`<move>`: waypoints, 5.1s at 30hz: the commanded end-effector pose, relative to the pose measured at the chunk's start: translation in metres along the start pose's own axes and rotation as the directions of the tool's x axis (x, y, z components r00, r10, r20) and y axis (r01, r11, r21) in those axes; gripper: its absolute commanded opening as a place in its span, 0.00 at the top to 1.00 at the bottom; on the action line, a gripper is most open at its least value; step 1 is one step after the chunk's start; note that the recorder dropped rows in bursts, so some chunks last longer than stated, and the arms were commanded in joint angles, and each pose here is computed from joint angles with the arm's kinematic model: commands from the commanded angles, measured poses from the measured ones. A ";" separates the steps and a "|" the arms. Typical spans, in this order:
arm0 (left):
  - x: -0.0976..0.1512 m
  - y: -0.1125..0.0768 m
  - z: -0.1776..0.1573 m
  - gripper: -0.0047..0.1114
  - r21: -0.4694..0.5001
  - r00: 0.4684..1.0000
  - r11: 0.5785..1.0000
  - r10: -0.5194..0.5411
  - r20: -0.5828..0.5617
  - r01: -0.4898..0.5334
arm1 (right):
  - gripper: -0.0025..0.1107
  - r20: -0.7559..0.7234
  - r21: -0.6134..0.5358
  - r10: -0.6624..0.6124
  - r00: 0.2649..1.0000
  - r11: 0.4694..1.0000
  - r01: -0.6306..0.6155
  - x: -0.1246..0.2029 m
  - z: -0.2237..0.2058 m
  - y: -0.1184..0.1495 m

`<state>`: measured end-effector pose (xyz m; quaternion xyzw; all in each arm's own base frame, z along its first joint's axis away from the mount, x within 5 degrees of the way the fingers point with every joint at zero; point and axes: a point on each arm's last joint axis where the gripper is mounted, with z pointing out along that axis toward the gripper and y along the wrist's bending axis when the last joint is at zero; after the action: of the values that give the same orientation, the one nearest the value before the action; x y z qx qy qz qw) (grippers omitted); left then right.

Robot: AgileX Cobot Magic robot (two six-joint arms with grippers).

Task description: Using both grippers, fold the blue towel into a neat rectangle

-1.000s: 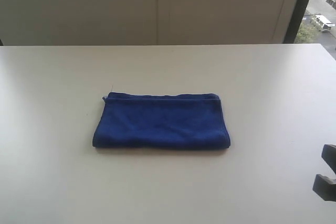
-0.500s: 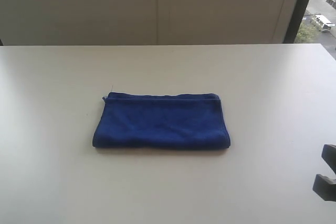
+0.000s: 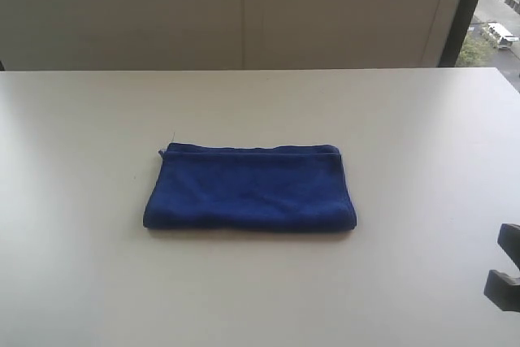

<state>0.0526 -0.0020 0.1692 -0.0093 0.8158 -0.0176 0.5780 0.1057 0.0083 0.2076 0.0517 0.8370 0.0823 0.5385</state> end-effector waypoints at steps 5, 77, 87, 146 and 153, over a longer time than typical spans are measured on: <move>0.000 0.000 0.000 0.96 -0.001 1.000 1.000 0.001 0.005 -0.001 | 0.98 0.034 -0.001 -0.093 0.995 0.996 0.093 -0.002 -0.002 0.000; 0.000 -0.001 0.000 0.96 0.022 1.000 1.000 0.015 0.006 -0.016 | 0.98 0.173 0.045 -0.145 0.974 0.989 0.139 0.042 -0.038 -0.011; 0.000 -0.001 0.000 0.96 0.022 1.000 1.000 0.015 0.006 -0.016 | 0.98 0.173 0.045 -0.145 0.974 0.989 0.139 0.042 -0.038 -0.011; 0.000 -0.004 0.000 0.96 0.070 0.999 0.997 0.032 0.005 -0.033 | 0.98 0.173 0.095 -0.131 0.976 0.989 0.116 0.042 -0.038 -0.014; 0.000 -0.004 0.000 0.96 0.070 0.999 0.997 0.032 0.005 -0.033 | 0.98 0.173 0.095 -0.131 0.976 0.989 0.116 0.042 -0.038 -0.014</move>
<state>0.0525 -0.0056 0.1695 0.0213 0.8145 -0.0358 0.5787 0.0537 -0.0009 0.1842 0.0247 0.7912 0.0085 0.6110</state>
